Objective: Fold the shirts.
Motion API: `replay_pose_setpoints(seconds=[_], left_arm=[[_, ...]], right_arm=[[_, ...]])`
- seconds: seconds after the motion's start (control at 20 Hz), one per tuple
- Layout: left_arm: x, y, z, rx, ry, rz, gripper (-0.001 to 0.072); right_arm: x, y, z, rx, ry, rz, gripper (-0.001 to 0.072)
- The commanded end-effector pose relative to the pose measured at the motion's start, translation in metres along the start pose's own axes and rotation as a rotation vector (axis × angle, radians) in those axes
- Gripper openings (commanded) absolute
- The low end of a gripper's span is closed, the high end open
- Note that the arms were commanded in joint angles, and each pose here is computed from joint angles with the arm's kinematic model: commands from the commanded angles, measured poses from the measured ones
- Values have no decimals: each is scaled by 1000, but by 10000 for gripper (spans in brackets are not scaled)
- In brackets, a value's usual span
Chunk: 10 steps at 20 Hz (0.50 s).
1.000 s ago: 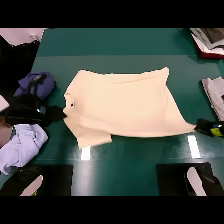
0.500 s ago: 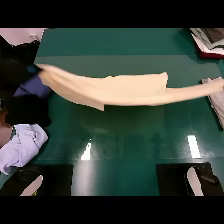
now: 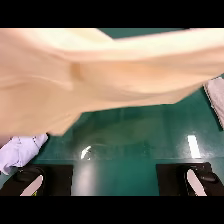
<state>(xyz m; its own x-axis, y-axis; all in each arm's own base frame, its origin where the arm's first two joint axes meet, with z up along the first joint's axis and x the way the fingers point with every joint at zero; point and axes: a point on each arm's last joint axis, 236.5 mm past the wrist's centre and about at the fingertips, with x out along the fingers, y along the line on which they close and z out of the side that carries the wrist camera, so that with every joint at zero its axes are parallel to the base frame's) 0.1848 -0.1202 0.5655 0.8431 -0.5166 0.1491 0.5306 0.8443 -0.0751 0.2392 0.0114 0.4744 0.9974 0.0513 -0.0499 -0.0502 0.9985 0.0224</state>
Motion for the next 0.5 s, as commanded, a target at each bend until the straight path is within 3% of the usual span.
replay_pose_setpoints(seconds=[0.0,0.25,0.45], left_arm=[[-31,-21,57,36,-200,-30,26],[-7,-2,18,15,-58,7,25],[49,70,-130,-68,390,159,26]], right_arm=[[-10,-6,28,-52,0,-38,13],[19,-53,-3,36,221,-191,11],[73,-82,-128,168,688,-225,11]])
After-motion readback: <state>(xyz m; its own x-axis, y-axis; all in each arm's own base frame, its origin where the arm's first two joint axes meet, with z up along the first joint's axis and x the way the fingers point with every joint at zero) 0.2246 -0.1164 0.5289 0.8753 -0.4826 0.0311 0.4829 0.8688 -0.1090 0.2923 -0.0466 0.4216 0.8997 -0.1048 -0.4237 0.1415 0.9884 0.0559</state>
